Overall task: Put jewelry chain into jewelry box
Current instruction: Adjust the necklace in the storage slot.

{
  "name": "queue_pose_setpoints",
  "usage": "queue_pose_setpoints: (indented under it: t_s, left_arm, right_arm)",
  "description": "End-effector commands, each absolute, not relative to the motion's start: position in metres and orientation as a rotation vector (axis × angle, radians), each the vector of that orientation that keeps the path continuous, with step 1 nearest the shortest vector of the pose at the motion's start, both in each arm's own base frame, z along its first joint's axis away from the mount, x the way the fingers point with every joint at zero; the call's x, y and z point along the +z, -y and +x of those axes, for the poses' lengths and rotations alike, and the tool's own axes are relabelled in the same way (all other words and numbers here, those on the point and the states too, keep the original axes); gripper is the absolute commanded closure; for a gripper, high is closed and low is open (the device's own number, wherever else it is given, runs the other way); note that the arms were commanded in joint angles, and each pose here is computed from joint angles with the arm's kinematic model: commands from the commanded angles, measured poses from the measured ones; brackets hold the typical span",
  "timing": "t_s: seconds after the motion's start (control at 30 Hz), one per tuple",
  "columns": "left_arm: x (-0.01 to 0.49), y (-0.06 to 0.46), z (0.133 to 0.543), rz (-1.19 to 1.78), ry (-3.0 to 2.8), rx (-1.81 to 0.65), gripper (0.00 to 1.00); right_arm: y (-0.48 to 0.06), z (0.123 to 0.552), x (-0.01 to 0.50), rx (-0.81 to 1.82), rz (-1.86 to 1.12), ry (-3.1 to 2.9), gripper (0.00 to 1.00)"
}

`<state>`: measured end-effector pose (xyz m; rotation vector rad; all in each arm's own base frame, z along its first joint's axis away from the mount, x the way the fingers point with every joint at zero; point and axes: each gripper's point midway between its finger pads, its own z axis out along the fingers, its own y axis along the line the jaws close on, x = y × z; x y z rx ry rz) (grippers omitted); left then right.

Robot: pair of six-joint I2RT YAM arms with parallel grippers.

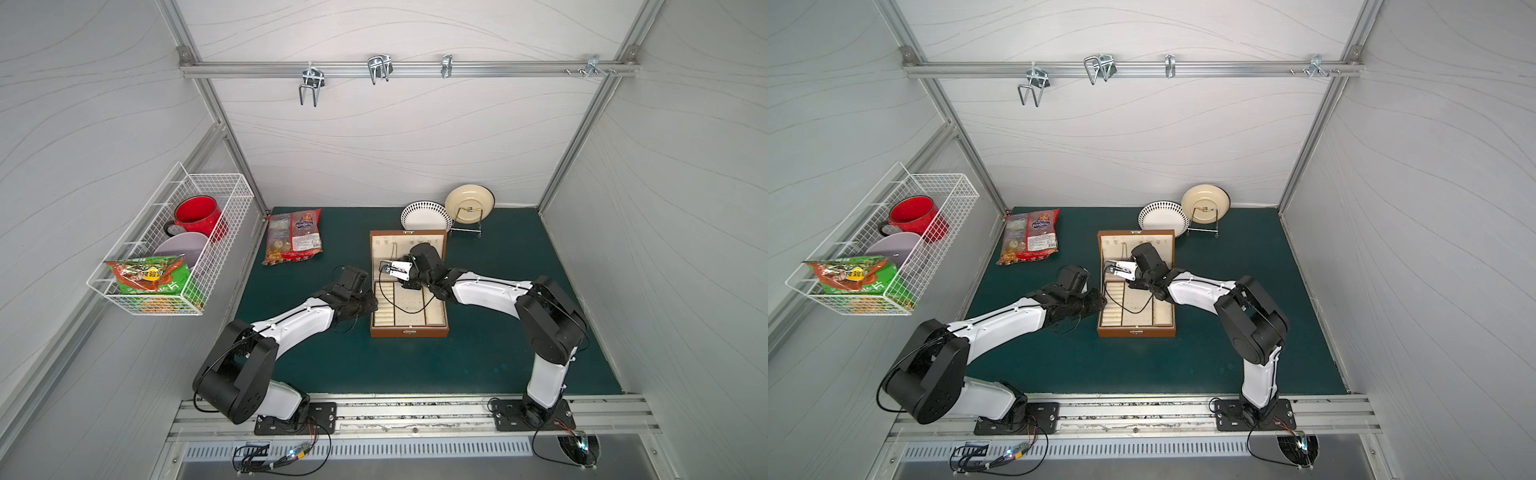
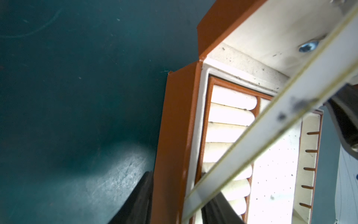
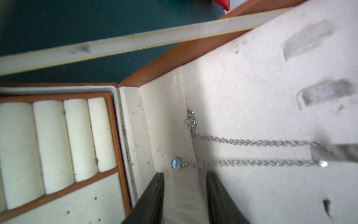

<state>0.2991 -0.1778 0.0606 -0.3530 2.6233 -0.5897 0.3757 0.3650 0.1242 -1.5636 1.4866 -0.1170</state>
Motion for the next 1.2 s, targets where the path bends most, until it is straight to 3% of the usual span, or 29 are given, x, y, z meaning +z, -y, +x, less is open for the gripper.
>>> queue_pose_setpoints:
  t_s: [0.0, 0.47, 0.67, 1.17]
  left_arm:
    - [0.052, 0.176, 0.293, -0.338, -2.662, -0.569, 0.57]
    - [0.053, 0.175, 0.293, -0.338, -2.657, -0.572, 0.57]
    - [0.053, 0.175, 0.293, -0.339, -2.657, -0.572, 0.57]
    - [0.052, 0.175, 0.292, -0.344, -2.659, -0.57, 0.57]
  right_arm:
    - [-0.357, 0.391, 0.14, -0.213, -1.492, -1.469, 0.6]
    - [-0.355, 0.395, 0.118, -0.257, -1.502, -1.493, 0.62]
    - [-0.356, 0.392, 0.115, -0.238, -1.508, -1.506, 0.71]
    - [-0.357, 0.385, 0.102, -0.233, -1.527, -1.522, 0.71]
